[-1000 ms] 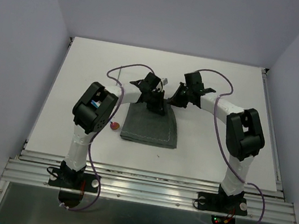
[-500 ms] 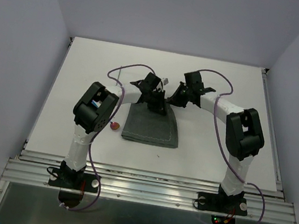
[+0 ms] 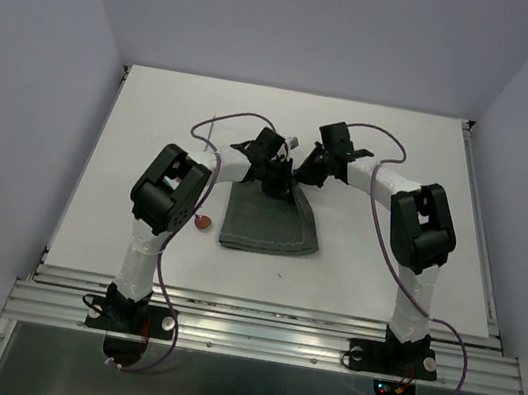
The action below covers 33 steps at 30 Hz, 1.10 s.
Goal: Fold the napkin into a case and place the utensils inside
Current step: Smooth out the 2/3-rectangle-folded napkin at the center of the board.
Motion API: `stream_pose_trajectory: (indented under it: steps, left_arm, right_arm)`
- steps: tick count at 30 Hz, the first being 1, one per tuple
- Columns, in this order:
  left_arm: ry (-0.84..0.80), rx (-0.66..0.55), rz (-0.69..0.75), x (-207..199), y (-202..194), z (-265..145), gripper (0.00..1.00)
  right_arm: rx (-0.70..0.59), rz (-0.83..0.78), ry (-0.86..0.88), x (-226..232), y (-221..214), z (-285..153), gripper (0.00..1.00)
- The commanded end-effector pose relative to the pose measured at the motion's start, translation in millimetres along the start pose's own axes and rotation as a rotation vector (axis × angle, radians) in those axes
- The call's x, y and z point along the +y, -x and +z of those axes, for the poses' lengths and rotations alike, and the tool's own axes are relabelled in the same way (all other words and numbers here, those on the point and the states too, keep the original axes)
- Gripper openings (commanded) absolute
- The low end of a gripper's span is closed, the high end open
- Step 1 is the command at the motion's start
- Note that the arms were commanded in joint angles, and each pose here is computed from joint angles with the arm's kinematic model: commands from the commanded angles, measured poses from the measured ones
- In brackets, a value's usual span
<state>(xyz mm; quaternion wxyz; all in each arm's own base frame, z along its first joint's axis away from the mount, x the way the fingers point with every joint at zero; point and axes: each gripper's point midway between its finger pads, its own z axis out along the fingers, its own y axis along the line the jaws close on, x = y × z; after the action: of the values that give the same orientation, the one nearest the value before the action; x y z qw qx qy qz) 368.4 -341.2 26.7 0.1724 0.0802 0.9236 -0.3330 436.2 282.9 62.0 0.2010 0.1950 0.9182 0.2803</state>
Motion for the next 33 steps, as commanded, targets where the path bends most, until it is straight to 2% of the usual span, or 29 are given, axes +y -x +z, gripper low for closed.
stream_pose_trajectory:
  steps: [1,6,17,27,30,33]
  left_arm:
    - [0.060,0.041,-0.003,19.7,-12.3,11.9,0.00]
    - [0.055,0.041,0.004,17.9,-12.2,11.3,0.00]
    - [0.045,-0.006,0.014,3.3,-2.1,-12.3,0.00]
    - [0.062,-0.094,0.050,-18.4,6.1,-71.2,0.00]
    - [0.090,-0.111,0.040,-8.6,7.1,-83.1,0.00]
    - [0.158,-0.109,-0.009,23.8,2.3,-79.6,0.00]
  right_arm:
    - [-0.023,0.019,0.011,22.1,1.4,6.3,0.01]
    - [-0.033,0.021,-0.044,19.4,-2.3,19.4,0.01]
    - [-0.026,0.019,-0.268,-49.2,-21.8,52.3,0.01]
    - [-0.007,-0.005,-0.342,-77.5,-32.5,58.8,0.01]
    - [-0.013,-0.013,-0.356,-81.0,-31.8,57.8,0.01]
    - [-0.016,-0.014,-0.366,-83.0,-31.6,56.8,0.01]
